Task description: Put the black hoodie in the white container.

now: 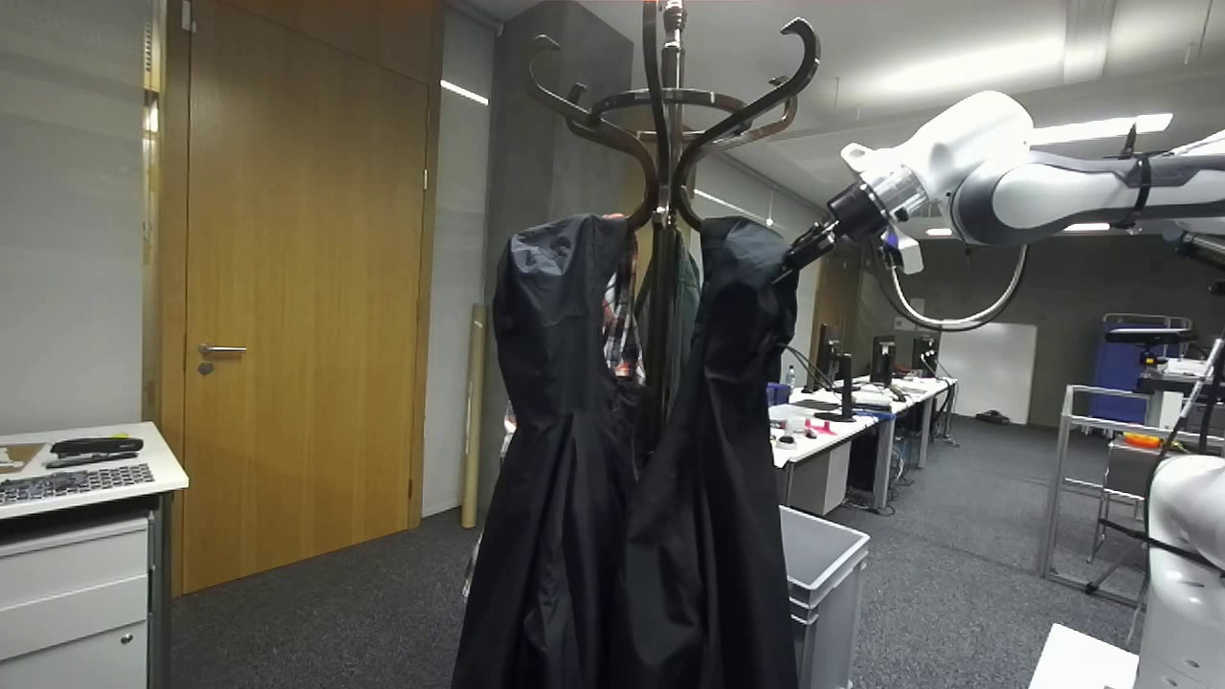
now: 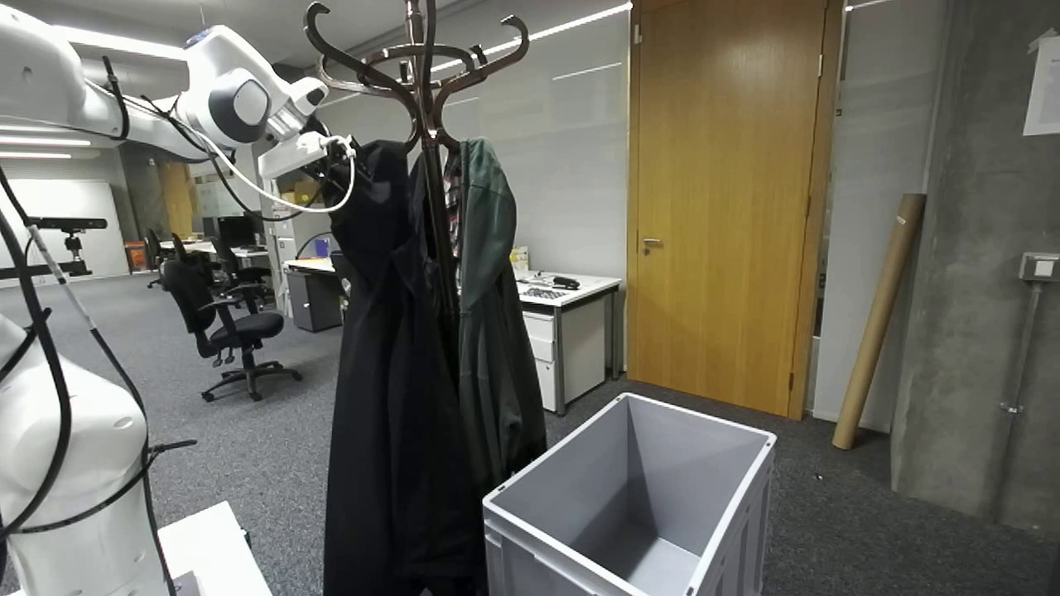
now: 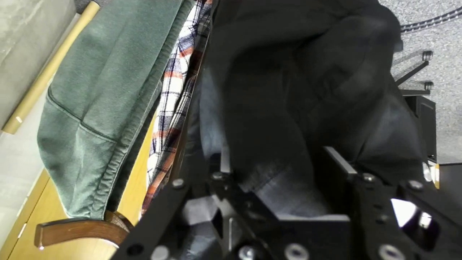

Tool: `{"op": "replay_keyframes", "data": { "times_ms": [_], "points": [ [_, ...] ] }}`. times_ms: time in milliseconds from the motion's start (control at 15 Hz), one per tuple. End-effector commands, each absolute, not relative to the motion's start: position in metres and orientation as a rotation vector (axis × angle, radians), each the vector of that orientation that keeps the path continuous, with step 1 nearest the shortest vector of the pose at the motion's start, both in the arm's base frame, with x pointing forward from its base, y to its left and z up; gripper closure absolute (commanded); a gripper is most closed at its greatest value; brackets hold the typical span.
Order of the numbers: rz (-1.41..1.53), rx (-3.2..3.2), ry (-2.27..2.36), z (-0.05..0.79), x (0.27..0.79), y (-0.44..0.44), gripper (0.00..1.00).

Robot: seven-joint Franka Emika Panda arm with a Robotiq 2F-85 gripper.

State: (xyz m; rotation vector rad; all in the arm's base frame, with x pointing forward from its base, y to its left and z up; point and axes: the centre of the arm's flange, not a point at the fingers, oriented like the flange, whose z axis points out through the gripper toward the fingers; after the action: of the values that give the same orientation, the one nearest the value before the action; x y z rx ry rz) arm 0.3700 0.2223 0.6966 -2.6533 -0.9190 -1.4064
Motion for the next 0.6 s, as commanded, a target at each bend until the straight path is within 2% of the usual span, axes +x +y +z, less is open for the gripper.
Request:
{"op": "replay_keyframes", "data": {
  "times_ms": [0, 267, 333, 533],
  "points": [
    [-1.456, -2.654, -0.913, 0.712, 0.374, 0.224, 0.64],
    [-1.451, -2.641, -0.912, 0.722, 0.363, 0.218, 0.96],
    [-1.443, -2.648, -0.908, 0.725, 0.358, 0.216, 0.99],
    [-1.401, -2.679, -0.89, 0.732, 0.343, 0.21, 1.0]
  ]
}}
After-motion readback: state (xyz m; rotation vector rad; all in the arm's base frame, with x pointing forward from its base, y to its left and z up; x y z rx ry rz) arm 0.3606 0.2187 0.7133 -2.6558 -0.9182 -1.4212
